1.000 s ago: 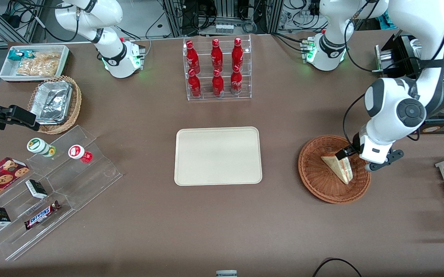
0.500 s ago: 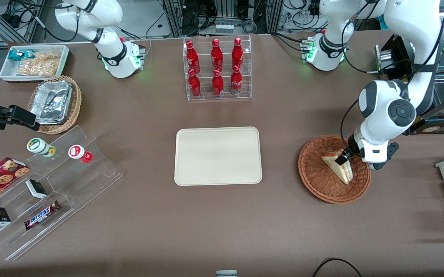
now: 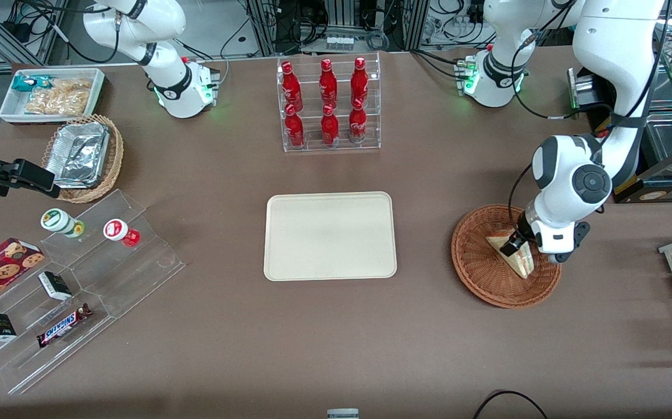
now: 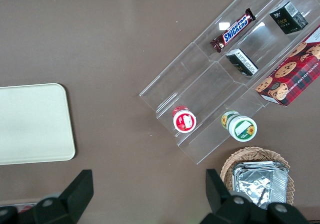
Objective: Place sandwich from basket to tray
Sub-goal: 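Lower the left gripper and close it on the wrapped sandwich, then lift the sandwich and carry it with the left gripper over the cream tray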
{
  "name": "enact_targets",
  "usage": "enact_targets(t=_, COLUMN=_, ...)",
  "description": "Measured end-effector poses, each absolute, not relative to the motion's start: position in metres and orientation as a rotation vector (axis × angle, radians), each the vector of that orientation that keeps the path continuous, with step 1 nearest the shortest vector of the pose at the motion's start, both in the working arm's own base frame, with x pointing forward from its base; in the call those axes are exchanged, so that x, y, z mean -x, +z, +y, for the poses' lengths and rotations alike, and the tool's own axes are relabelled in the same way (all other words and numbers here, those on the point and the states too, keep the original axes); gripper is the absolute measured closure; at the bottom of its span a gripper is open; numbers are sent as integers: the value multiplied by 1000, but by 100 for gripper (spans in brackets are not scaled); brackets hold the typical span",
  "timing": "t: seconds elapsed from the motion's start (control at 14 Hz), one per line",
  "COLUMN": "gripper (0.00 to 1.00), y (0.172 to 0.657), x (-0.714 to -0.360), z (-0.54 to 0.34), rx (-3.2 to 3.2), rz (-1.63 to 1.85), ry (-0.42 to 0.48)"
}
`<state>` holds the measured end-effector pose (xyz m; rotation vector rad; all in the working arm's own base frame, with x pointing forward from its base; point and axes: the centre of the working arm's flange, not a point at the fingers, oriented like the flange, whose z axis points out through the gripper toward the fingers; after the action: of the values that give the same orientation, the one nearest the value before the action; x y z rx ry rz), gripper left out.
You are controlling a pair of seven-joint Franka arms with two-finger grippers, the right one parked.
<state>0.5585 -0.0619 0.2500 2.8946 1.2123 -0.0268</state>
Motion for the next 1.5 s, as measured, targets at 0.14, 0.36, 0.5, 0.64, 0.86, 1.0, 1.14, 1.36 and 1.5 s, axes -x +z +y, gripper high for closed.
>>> enact_targets(t=0.14, gripper=39, y=250, x=-559, z=-62, rx=-2895, rz=1212, ry=-27)
enact_targets(t=0.36, gripper=68, y=258, x=-559, z=-63, rx=-2910, rz=1172, ry=-21)
enact_targets(t=0.5, gripper=81, y=280, x=-559, z=-63, rx=-2973, rz=1062, ry=-82)
enact_targets(t=0.64, gripper=81, y=320, x=-564, z=-73, rx=-3039, rz=907, ry=-155)
enact_targets(t=0.86, gripper=86, y=366, x=-567, z=-140, rx=-3107, rz=592, ry=-217)
enact_targets(t=1.0, gripper=86, y=368, x=-557, z=-201, rx=-3118, rz=455, ry=-223)
enact_targets(t=1.14, gripper=86, y=361, x=-540, z=-262, rx=-3155, rz=358, ry=-211)
enact_targets(t=1.36, gripper=86, y=353, x=-515, z=-356, rx=-3186, rz=294, ry=-156)
enact_targets(t=1.5, gripper=86, y=340, x=-501, z=-407, rx=-3180, rz=256, ry=-165)
